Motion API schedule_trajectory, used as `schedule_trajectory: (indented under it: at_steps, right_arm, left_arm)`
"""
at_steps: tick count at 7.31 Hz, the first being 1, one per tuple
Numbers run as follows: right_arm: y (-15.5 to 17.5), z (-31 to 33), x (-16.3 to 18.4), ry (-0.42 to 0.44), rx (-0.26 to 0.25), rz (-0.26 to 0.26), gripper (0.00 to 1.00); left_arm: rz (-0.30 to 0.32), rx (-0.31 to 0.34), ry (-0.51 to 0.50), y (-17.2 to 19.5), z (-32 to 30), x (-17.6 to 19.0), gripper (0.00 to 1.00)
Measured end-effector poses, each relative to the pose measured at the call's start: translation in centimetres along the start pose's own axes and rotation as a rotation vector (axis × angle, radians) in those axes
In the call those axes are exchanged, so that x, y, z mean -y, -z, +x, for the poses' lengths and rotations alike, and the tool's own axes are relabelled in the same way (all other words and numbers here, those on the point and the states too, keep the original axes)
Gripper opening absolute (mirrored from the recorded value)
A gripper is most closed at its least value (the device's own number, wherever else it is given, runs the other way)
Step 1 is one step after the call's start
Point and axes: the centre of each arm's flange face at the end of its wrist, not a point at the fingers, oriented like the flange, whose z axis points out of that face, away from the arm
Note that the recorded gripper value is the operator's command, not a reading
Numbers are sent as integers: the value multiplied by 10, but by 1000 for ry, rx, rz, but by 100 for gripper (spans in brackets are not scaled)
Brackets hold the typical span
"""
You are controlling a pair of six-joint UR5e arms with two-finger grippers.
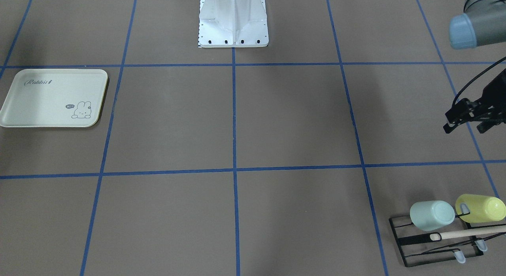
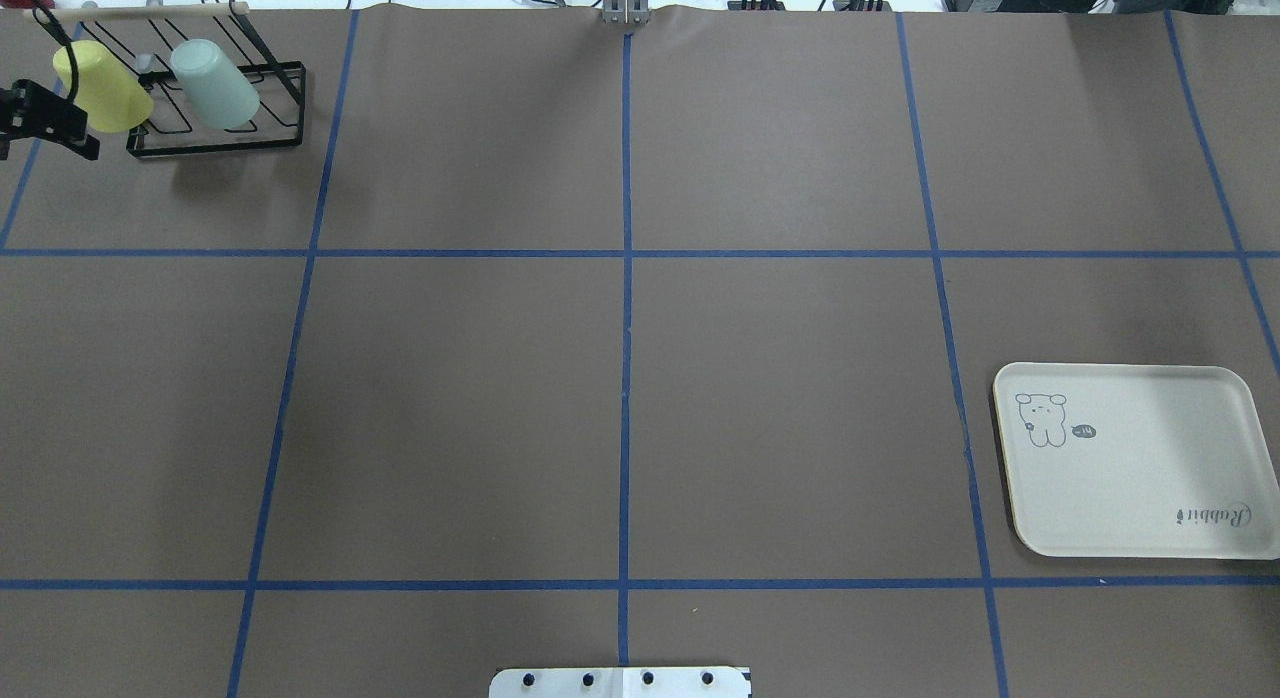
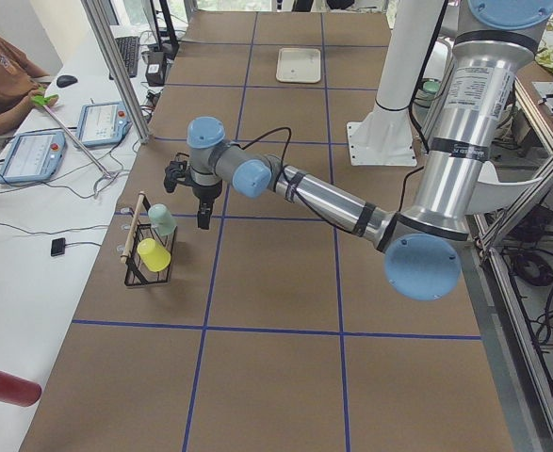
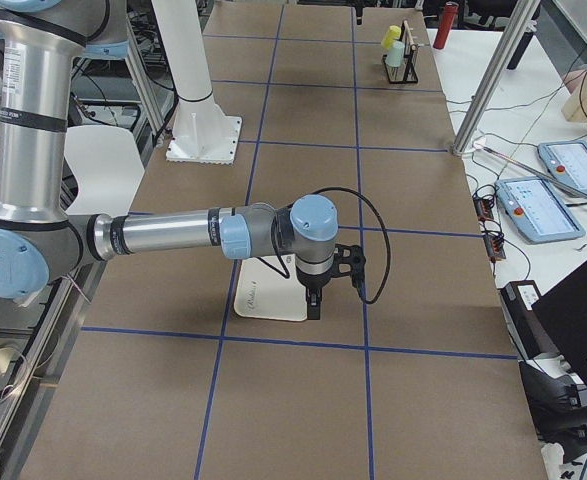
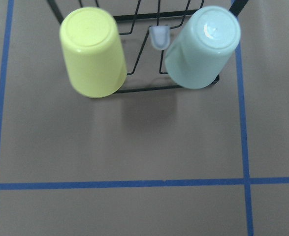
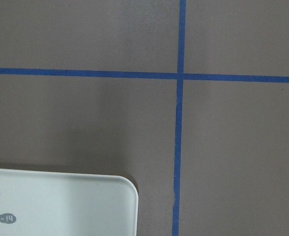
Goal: Left arm grabs green cup and hands to right arm on tray
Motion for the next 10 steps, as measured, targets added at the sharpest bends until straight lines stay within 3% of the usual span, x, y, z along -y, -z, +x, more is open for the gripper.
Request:
schedule_trajectory:
  at_steps: [3, 7, 10]
  right_arm:
    - [0, 0, 1, 0, 0, 1, 100]
    - [0, -1, 1, 0, 2, 1, 100]
    - [0, -1, 1, 1, 2, 1, 100]
  left_arm:
    - [-36, 22, 3, -30, 40, 64, 100]
    - [-58, 106, -16, -77, 71, 94, 99]
    - [-59, 114, -15, -103, 66, 117, 99]
